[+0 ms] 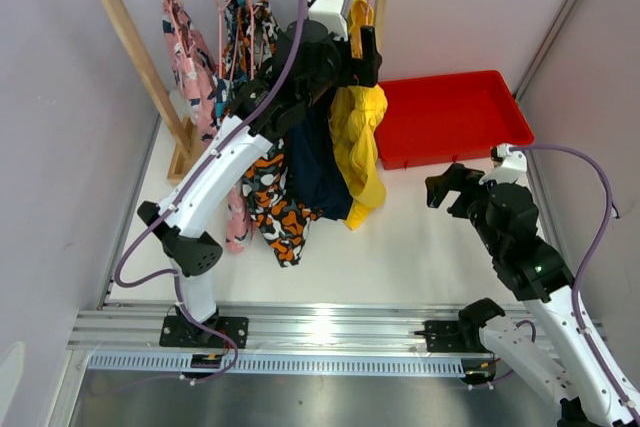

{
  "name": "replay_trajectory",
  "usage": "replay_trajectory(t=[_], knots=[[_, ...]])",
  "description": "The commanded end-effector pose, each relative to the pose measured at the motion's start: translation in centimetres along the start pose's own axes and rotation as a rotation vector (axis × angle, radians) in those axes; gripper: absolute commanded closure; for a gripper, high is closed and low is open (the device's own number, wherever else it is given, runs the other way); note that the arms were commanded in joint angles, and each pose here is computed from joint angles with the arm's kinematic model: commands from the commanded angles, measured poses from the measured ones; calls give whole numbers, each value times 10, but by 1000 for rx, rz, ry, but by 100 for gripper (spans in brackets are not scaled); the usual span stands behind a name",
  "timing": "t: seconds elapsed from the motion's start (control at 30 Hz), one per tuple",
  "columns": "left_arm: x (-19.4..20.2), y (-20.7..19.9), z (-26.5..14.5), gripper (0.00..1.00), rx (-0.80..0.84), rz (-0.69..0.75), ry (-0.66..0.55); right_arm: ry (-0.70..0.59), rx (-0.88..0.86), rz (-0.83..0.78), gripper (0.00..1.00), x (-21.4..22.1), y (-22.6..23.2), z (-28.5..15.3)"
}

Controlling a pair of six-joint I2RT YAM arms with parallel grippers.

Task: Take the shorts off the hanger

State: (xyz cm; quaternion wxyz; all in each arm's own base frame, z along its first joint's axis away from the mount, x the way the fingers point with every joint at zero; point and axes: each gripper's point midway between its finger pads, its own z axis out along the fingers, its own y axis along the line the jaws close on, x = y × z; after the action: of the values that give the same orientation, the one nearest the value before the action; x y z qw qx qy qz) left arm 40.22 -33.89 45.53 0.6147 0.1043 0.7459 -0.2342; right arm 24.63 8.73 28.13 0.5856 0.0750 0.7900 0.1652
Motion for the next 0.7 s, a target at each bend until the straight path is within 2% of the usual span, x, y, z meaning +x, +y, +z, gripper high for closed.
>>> replay_trajectory(t=[0.0, 0.23, 0.33, 0.37, 0.43, 0.47, 0.53, 0.57, 0.6, 0.67], knots=[[-24, -4, 5, 1, -13, -31, -91, -24, -13, 16, 1, -5, 3, -4], [-16, -10, 28, 9, -24, -17, -94, -24, -20, 15, 1, -6, 3, -7], [-10, -12, 35, 16, -25, -20, -88, -25, -17, 11, 1, -6, 2, -8], [-8, -12, 38, 30, -28, -20, -89, -24, -17, 10, 1, -5, 2, -8], [-7, -11, 39, 41, -42, -15, -91, -24, -15, 10, 1, -5, 1, -8], [-7, -11, 39, 59, -49, -14, -93, -24, -15, 10, 1, -5, 1, -9], [-9, -8, 36, 75, -70, -13, -98, -23, -18, 8, 1, -4, 2, -9], [-10, -7, 34, 93, -76, -8, -99, -25, -14, 10, 1, -5, 1, -9], [-15, -6, 30, 99, -83, -8, -110, -24, -17, 10, 1, -4, 1, -8], [-20, -4, 25, 100, -98, 3, -118, -16, -18, 10, 1, -1, 1, -7]])
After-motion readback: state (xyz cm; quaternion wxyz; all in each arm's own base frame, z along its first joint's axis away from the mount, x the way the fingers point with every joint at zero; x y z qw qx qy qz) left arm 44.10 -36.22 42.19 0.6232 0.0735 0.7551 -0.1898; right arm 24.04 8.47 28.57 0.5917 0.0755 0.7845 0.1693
